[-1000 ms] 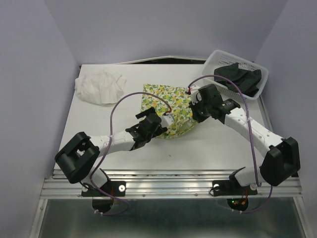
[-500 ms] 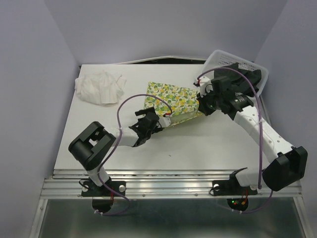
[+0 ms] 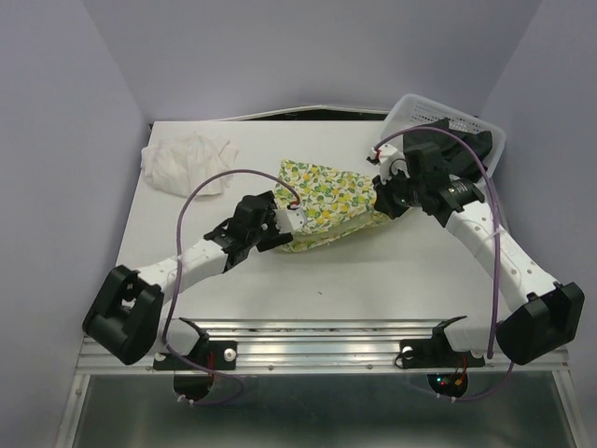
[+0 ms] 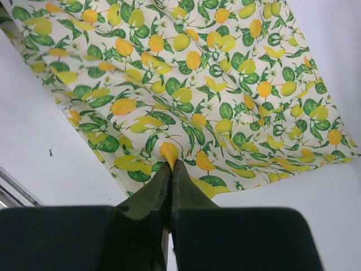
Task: Fold and stack the skirts
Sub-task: Flatten the skirt out
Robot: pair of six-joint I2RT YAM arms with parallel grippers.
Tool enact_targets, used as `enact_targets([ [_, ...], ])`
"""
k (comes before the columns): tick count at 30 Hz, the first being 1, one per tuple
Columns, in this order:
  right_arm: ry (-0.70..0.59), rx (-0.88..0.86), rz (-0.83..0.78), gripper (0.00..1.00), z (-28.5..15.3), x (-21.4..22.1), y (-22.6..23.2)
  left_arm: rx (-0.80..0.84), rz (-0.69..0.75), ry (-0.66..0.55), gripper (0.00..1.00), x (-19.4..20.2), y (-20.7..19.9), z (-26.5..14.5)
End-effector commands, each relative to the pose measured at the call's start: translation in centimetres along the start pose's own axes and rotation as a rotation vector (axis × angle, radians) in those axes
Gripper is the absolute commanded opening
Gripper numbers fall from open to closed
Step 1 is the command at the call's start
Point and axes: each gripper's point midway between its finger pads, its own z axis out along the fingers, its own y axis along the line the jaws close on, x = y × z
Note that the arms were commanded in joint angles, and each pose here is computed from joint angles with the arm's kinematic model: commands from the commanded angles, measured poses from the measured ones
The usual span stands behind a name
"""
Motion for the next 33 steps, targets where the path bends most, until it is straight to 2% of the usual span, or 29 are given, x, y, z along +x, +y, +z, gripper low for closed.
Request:
enact_targets([
  [1,0.000,-0.062,0.003,0.01,0.5,0.5,0.7,0.180,-0.093,-0.193,0.99,-5.0,-1.4,-3.8],
  [4,0.030,-0.115,0.002,0.01,1.3,1.6,1.5,0.223,-0.124,-0.190,0.98,-5.1,-2.0,-4.7],
  [6,0.058,-0.145,-0.009,0.01,1.8,2.9,2.0,0.246,-0.105,-0.155,0.95,-3.8,-3.0,-4.9],
  [12,0.152,-0.149,-0.078,0.01,2.4,7.0,2.0,0.368,0.109,-0.103,0.90,1.2,-8.1,-5.1],
  [17,0.195,-0.136,-0.137,0.01,2.0,9.3,1.8,0.417,0.266,-0.153,0.90,1.8,-10.4,-5.5],
  [19,0.214,-0.135,-0.165,0.03,2.0,10.2,1.7,0.437,0.318,-0.151,0.88,2.4,-11.5,-5.5],
  [22,0.222,-0.108,-0.191,0.01,1.7,10.5,1.2,0.444,0.403,-0.171,0.86,2.4,-12.6,-4.8],
  [28,0.240,-0.027,-0.199,0.01,1.0,10.7,-0.1,0.476,0.480,-0.122,0.70,2.9,-12.9,-2.7],
  [33,0.194,-0.011,-0.160,0.01,0.7,9.1,0.0,0.537,0.498,-0.138,0.49,2.1,-13.5,-1.6],
])
